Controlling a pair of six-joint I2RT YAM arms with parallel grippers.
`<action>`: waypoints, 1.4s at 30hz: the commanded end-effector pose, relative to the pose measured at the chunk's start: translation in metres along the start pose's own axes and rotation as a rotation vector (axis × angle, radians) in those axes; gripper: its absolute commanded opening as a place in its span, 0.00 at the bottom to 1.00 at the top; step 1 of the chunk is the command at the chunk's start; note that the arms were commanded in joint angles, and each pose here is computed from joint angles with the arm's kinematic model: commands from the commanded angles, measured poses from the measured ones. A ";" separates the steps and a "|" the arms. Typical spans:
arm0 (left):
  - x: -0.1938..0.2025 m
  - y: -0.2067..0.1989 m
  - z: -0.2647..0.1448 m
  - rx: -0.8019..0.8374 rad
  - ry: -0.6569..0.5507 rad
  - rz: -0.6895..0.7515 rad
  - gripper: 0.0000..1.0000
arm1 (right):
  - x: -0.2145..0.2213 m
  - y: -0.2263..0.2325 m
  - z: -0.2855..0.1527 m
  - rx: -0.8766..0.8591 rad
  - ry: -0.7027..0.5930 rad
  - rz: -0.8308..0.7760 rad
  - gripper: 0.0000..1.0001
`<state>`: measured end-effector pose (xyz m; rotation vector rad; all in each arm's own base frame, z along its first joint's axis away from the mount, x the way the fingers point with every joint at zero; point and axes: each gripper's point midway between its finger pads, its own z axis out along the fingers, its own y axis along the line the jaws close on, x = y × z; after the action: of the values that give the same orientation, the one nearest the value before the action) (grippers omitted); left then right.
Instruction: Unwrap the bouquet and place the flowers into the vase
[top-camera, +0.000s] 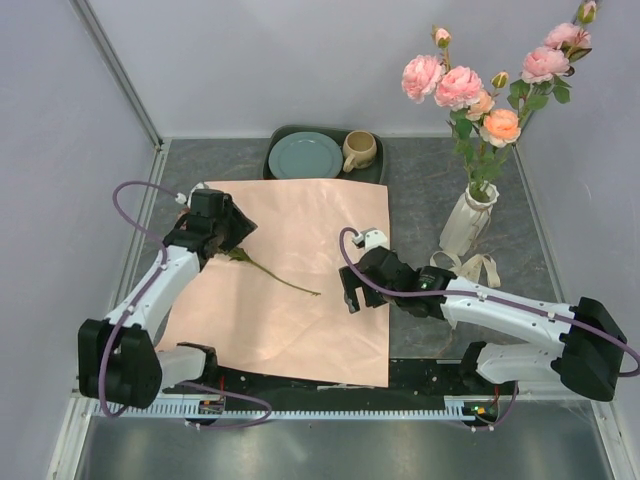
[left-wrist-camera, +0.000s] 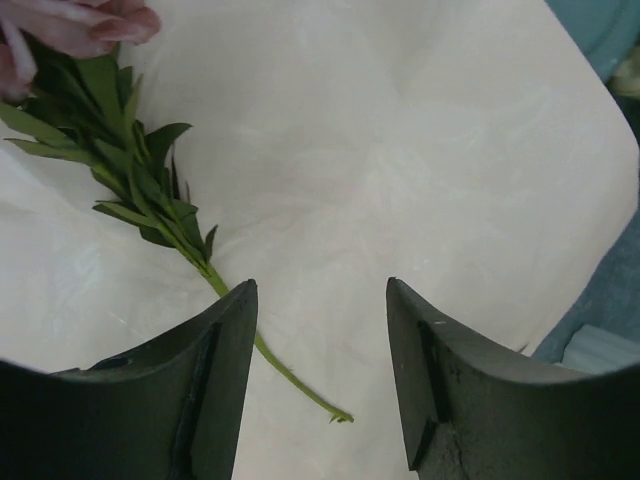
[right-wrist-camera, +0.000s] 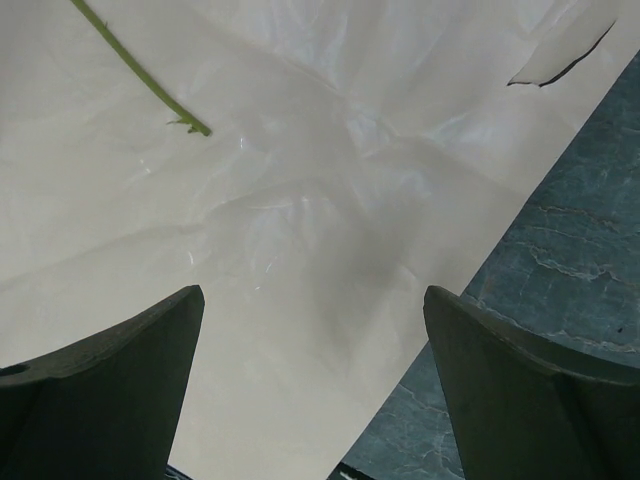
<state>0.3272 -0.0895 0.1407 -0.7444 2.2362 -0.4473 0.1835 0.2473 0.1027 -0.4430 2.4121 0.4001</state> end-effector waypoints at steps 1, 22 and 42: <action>0.014 0.031 0.025 -0.090 0.100 -0.229 0.59 | -0.046 0.007 -0.009 0.017 -0.149 0.030 0.98; 0.074 0.063 0.061 -0.143 0.374 -0.393 0.34 | -0.046 0.003 -0.007 0.038 -0.153 0.032 0.98; 0.033 -0.035 0.034 0.359 0.289 -0.176 0.02 | -0.062 0.012 -0.020 -0.004 -0.196 0.070 0.98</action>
<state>0.3174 -0.1063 0.0496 -1.1260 2.4442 -0.8006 0.2045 0.2508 0.1198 -0.3768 2.3352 0.3554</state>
